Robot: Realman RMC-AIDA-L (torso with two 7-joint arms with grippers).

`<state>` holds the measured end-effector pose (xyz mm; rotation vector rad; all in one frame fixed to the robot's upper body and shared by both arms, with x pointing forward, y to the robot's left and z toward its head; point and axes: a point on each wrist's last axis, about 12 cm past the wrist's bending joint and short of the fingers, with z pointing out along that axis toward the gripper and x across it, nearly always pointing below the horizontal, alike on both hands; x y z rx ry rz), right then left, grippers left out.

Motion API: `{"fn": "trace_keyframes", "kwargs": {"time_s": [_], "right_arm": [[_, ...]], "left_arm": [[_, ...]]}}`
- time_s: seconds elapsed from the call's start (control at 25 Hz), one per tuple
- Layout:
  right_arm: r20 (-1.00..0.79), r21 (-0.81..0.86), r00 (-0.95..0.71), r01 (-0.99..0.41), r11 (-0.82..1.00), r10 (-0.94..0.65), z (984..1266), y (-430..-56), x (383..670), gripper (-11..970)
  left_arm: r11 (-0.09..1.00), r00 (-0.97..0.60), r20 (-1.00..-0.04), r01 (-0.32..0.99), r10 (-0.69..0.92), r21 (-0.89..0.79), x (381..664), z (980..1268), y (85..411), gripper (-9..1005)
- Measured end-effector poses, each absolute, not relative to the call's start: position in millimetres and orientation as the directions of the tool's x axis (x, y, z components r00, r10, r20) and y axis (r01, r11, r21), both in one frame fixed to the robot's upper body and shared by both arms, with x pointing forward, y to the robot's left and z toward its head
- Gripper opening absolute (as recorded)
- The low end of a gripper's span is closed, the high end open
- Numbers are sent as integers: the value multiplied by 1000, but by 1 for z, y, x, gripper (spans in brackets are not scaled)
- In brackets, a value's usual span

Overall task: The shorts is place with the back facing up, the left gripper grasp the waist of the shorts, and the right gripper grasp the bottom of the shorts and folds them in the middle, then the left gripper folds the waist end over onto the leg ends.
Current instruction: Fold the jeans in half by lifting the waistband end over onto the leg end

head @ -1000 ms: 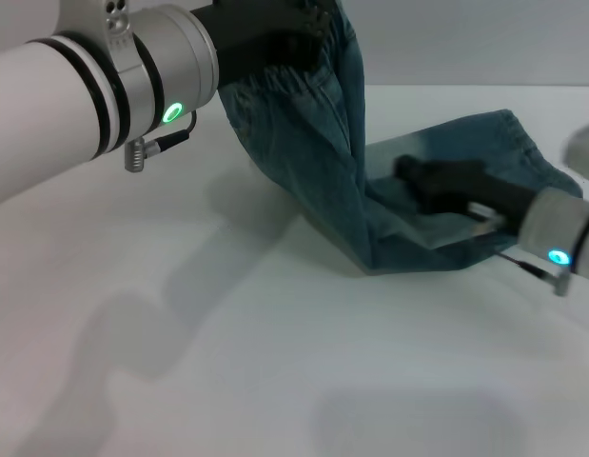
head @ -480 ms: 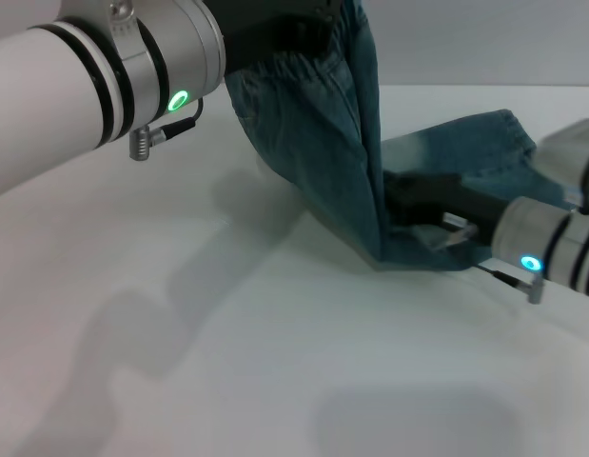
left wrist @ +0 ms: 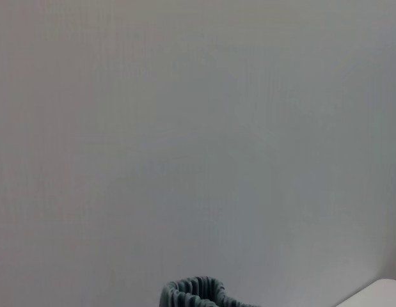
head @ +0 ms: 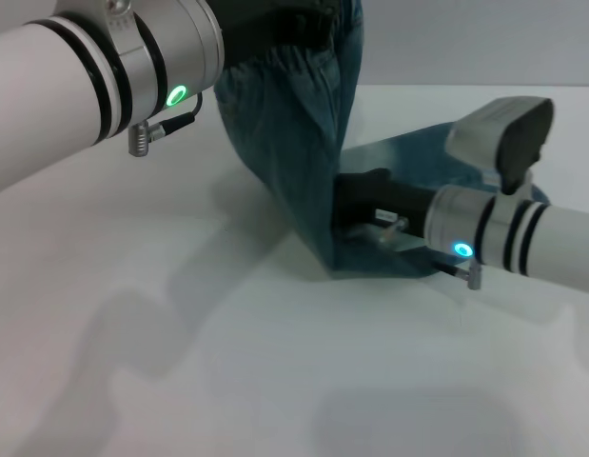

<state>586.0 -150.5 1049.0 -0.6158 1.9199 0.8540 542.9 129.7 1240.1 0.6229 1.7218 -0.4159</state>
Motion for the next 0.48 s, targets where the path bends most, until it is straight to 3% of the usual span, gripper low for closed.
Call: {"fn": "trace_keyframes", "kwargs": {"time_s": [0.28, 0.48], "right_arm": [[-890, 288, -446, -706, 647, -91, 1050, -145, 588, 27], [-887, 285, -460, -627, 726, -49, 1041, -174, 587, 27]], "left_arm": [[797, -164, -969, 601, 183, 48, 544, 1237, 131, 121], [800, -170, -968, 598, 185, 47, 544, 1235, 133, 121]]}}
